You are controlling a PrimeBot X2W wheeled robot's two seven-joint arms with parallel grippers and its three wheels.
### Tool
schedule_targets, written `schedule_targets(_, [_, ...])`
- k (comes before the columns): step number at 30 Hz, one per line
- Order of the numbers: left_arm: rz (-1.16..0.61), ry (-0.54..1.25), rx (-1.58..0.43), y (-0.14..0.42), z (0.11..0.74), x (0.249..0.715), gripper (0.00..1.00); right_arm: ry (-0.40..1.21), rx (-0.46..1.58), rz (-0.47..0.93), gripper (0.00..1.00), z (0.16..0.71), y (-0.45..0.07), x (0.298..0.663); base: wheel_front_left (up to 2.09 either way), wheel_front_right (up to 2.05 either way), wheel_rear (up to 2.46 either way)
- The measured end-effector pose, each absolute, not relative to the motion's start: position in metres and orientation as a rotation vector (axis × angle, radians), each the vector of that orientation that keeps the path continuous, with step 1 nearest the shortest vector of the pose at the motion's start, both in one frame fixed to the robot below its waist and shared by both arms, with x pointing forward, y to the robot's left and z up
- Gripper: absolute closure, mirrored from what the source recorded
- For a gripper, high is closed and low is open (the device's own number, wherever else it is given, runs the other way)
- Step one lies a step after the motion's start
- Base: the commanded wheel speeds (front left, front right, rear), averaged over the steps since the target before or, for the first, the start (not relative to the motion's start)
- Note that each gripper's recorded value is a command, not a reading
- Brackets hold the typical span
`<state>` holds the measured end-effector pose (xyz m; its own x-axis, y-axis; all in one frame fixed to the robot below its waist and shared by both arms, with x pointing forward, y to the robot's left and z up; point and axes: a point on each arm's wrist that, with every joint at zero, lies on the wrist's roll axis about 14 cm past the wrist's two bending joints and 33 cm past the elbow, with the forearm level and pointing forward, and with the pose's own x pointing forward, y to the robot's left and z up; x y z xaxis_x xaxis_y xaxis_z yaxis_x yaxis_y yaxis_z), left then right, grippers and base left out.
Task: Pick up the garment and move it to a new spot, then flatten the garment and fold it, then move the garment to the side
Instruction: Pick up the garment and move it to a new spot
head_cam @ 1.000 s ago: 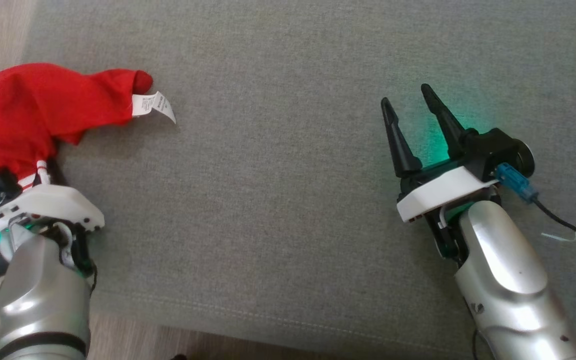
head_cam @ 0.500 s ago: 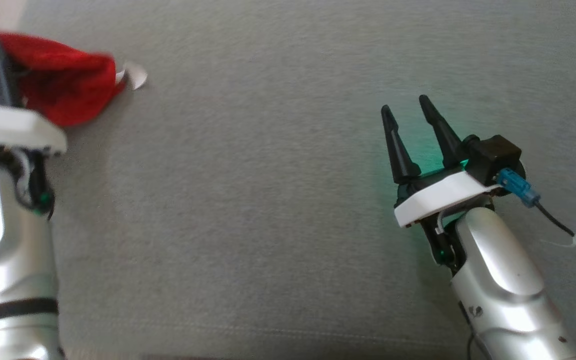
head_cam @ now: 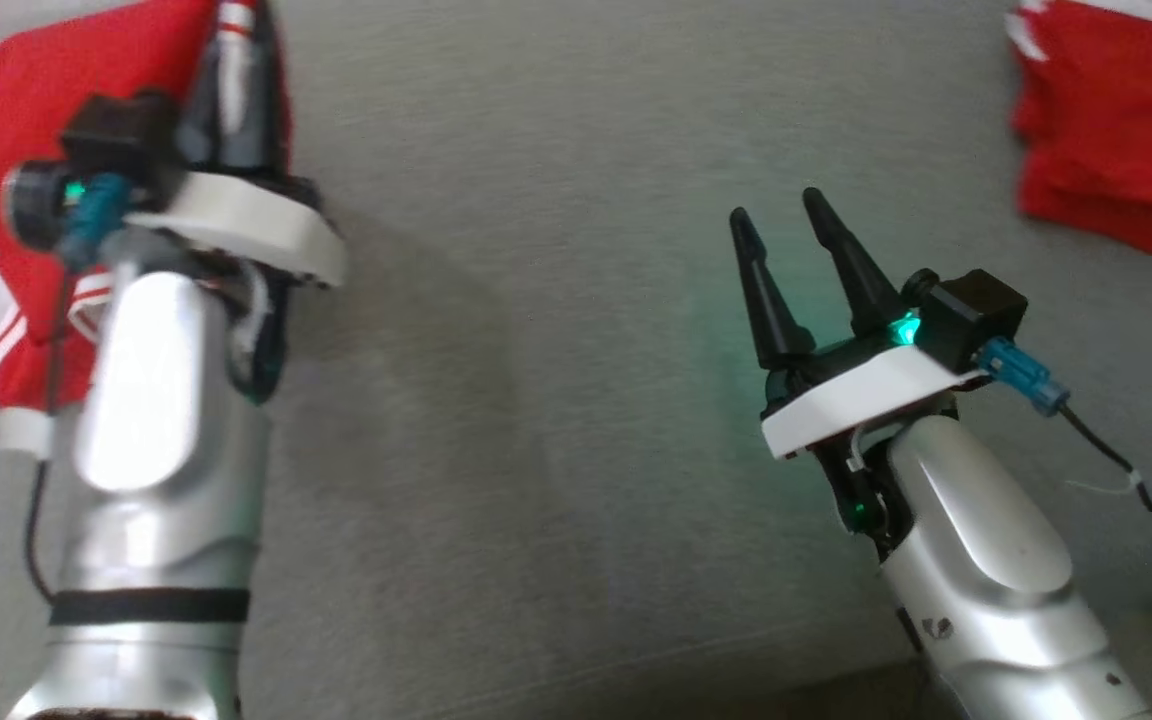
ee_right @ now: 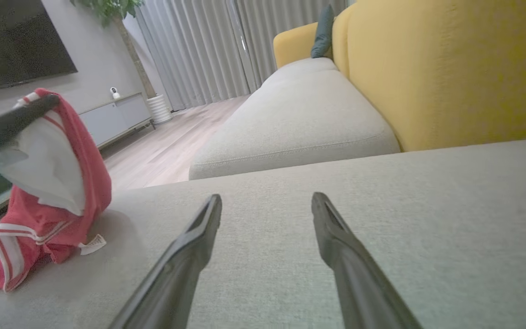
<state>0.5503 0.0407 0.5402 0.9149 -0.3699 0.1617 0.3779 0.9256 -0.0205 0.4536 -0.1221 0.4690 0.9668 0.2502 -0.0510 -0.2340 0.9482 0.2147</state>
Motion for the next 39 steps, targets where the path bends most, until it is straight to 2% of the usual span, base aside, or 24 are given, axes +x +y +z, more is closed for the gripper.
schedule_targets(2, [-0.428, -0.155, -0.058, 0.024, 0.539, 0.549, 1.00, 0.075, 0.210, 0.229, 0.00, 0.470, -0.129, 0.451, 0.00, 0.00, 0.00])
schedule_targets(5, [-0.590, -0.145, -0.105, -0.040, 0.536, 0.536, 1.00, 0.065, 0.213, 0.160, 0.00, 0.475, -0.155, 0.440, 0.00, 0.00, 0.00])
schedule_targets(9, [-0.739, -0.115, -0.189, -0.099, 0.534, 0.511, 1.00, 0.066, 0.211, 0.110, 0.00, 0.476, -0.173, 0.429, 0.00, 0.00, 0.00])
schedule_targets(13, [-0.800, -0.070, -0.202, -0.129, 0.522, 0.488, 1.00, 0.063, 0.209, 0.072, 0.00, 0.479, -0.186, 0.420, 0.00, 0.00, 0.00])
schedule_targets(14, [-0.795, -0.057, -0.195, -0.130, 0.517, 0.485, 0.78, 0.061, 0.209, 0.069, 0.00, 0.479, -0.187, 0.419, 0.00, 0.00, 0.00])
schedule_targets(15, [-0.786, -0.044, -0.188, -0.128, 0.512, 0.482, 0.10, 0.061, 0.211, 0.068, 0.00, 0.479, -0.187, 0.419, 0.00, 0.00, 0.00])
schedule_targets(16, [-0.769, -0.029, -0.185, -0.124, 0.507, 0.482, 0.00, 0.064, 0.214, 0.070, 0.00, 0.478, -0.186, 0.418, 0.00, 0.00, 0.00])
schedule_targets(25, [-0.512, 0.065, -0.162, -0.045, 0.470, 0.486, 0.00, 0.077, 0.229, 0.113, 0.00, 0.471, -0.167, 0.425, 0.00, 0.00, 0.00])
schedule_targets(31, [-0.330, 0.126, -0.149, 0.022, 0.445, 0.467, 0.00, 0.084, 0.230, 0.165, 0.00, 0.469, -0.147, 0.431, 0.00, 0.00, 0.00])
schedule_targets(39, [-0.151, 0.123, -0.138, 0.088, 0.445, 0.437, 0.00, 0.105, 0.229, 0.220, 0.00, 0.464, -0.124, 0.423, 0.00, 0.00, 0.00])
